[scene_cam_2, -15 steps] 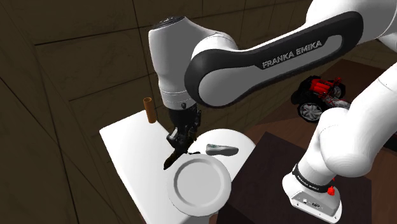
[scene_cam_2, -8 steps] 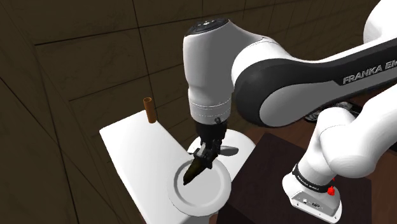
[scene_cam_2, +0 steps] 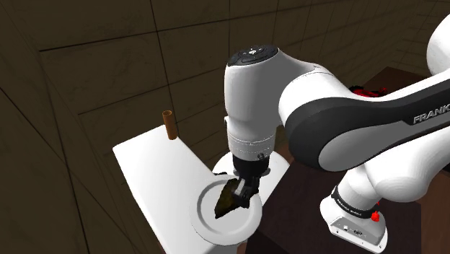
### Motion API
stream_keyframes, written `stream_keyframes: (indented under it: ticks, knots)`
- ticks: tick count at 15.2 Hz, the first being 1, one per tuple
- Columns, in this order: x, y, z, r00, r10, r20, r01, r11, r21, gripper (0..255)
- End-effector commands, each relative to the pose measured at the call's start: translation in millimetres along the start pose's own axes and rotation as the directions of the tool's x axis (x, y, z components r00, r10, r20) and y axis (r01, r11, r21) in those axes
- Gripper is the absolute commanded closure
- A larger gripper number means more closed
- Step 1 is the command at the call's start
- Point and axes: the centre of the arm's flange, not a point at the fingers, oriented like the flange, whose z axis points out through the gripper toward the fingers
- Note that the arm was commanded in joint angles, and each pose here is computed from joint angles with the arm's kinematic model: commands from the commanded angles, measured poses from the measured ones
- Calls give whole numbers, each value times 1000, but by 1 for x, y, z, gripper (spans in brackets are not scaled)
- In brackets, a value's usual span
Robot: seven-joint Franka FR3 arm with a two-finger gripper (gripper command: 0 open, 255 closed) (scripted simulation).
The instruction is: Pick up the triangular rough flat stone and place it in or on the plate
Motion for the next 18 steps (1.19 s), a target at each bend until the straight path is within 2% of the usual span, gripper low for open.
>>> stream_keyframes:
  ticks: [1,7,15,16,18]
  knots:
    - [7,5,15,1000,3,-1,-3,1000,-18,255]
    - [9,5,49,1000,3,-1,-3,1000,-18,255]
    - [9,5,49,1000,3,-1,-3,1000,-18,255]
    - [9,5,49,1000,3,-1,-3,1000,-18,0]
    - [9,5,49,1000,3,-1,-3,1000,-18,0]
